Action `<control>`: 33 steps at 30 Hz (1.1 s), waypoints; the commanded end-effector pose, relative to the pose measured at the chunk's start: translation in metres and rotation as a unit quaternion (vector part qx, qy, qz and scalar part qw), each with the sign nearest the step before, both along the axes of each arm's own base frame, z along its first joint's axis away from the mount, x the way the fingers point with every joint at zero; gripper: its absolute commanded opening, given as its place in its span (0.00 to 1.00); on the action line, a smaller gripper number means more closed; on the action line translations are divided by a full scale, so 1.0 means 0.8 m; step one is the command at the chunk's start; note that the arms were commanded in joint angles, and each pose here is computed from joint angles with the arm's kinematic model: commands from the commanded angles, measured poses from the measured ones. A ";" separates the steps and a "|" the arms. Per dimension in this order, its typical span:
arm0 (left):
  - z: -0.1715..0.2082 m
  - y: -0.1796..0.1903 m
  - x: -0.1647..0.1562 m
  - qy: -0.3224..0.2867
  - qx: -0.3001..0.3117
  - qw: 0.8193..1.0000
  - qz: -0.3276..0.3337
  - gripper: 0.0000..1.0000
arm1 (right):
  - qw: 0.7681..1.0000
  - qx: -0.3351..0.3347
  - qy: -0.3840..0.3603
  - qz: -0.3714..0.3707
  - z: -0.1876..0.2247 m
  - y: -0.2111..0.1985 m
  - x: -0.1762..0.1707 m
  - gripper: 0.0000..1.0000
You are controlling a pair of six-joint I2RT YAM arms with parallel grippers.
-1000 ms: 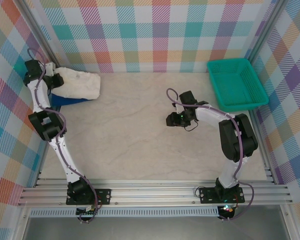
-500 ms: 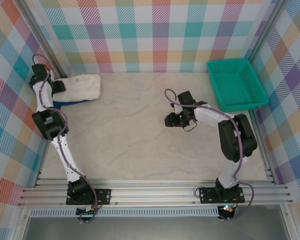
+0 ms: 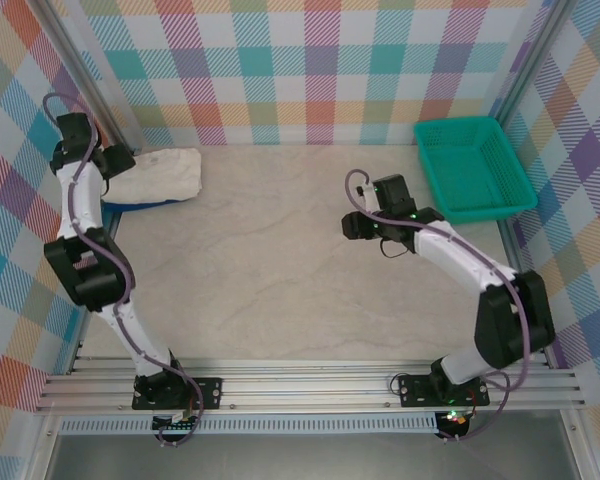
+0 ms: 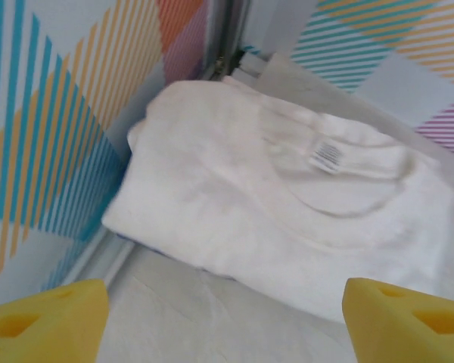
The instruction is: Fold the inside-out t-shirt
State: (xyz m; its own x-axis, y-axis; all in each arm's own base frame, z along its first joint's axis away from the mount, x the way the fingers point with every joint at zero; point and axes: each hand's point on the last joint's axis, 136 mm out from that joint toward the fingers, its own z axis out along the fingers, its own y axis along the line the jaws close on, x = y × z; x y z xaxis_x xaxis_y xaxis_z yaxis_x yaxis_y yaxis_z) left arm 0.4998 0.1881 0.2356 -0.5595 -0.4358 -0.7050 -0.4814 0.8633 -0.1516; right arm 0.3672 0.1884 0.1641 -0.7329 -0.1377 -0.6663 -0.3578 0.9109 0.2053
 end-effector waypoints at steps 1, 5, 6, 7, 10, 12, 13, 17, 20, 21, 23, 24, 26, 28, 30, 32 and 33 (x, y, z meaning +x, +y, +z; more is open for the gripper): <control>0.041 -0.049 -0.024 -0.087 -0.037 0.996 0.006 0.83 | 0.995 -0.048 -0.077 -0.044 0.024 -0.033 0.010 0.66; 0.065 -0.100 -0.074 -0.188 -0.075 0.979 -0.001 0.88 | 0.984 -0.082 -0.113 -0.107 0.033 -0.072 0.006 0.89; 0.066 -0.113 -0.088 -0.208 -0.083 0.975 -0.005 0.92 | 0.981 -0.092 -0.116 -0.125 0.033 -0.082 0.005 0.94; 0.060 -0.121 -0.102 -0.218 -0.086 0.972 0.001 0.94 | 0.977 -0.108 -0.116 -0.143 0.032 -0.094 0.005 0.97; 0.034 -0.150 -0.137 -0.226 -0.079 0.971 -0.004 0.99 | 0.963 -0.150 -0.121 -0.190 0.028 -0.123 0.006 1.00; 0.011 -0.160 -0.159 -0.213 -0.050 0.976 0.002 1.00 | 0.953 -0.176 -0.128 -0.212 0.021 -0.140 0.008 1.00; -0.004 -0.161 -0.169 -0.201 -0.028 0.979 0.006 1.00 | 0.950 -0.186 -0.131 -0.215 0.015 -0.146 0.008 1.00; -0.053 -0.155 -0.192 -0.159 0.045 0.986 0.025 1.00 | 0.943 -0.203 -0.164 -0.205 -0.014 -0.161 0.011 1.00; -0.099 -0.163 -0.186 -0.136 0.081 0.987 -0.004 1.00 | 0.943 -0.204 -0.178 -0.193 -0.038 -0.172 0.011 1.00; -0.110 -0.169 -0.182 -0.132 0.089 0.987 -0.021 1.00 | 0.943 -0.205 -0.181 -0.191 -0.044 -0.175 0.011 1.00; -0.130 -0.185 -0.171 -0.139 0.098 0.984 -0.061 1.00 | 0.943 -0.204 -0.183 -0.189 -0.055 -0.182 0.012 1.00; -0.138 -0.192 -0.168 -0.142 0.101 0.982 -0.075 1.00 | 0.943 -0.198 -0.187 -0.193 -0.058 -0.186 0.013 1.00; -0.151 -0.206 -0.159 -0.164 0.091 0.977 -0.101 1.00 | 0.943 -0.177 -0.201 -0.198 -0.066 -0.195 0.016 1.00; -0.162 -0.218 -0.153 -0.165 0.084 0.975 -0.123 1.00 | 0.945 -0.143 -0.208 -0.207 -0.074 -0.202 0.017 1.00; -0.160 -0.223 -0.149 -0.160 0.089 0.974 -0.135 1.00 | 0.946 -0.133 -0.222 -0.196 -0.070 -0.201 0.017 1.00; -0.158 -0.221 -0.149 -0.168 0.097 0.972 -0.133 1.00 | 0.943 -0.121 -0.259 -0.171 -0.059 -0.192 0.018 1.00; -0.156 -0.220 -0.148 -0.177 0.102 0.970 -0.133 1.00 | 0.943 -0.119 -0.266 -0.160 -0.057 -0.189 0.018 1.00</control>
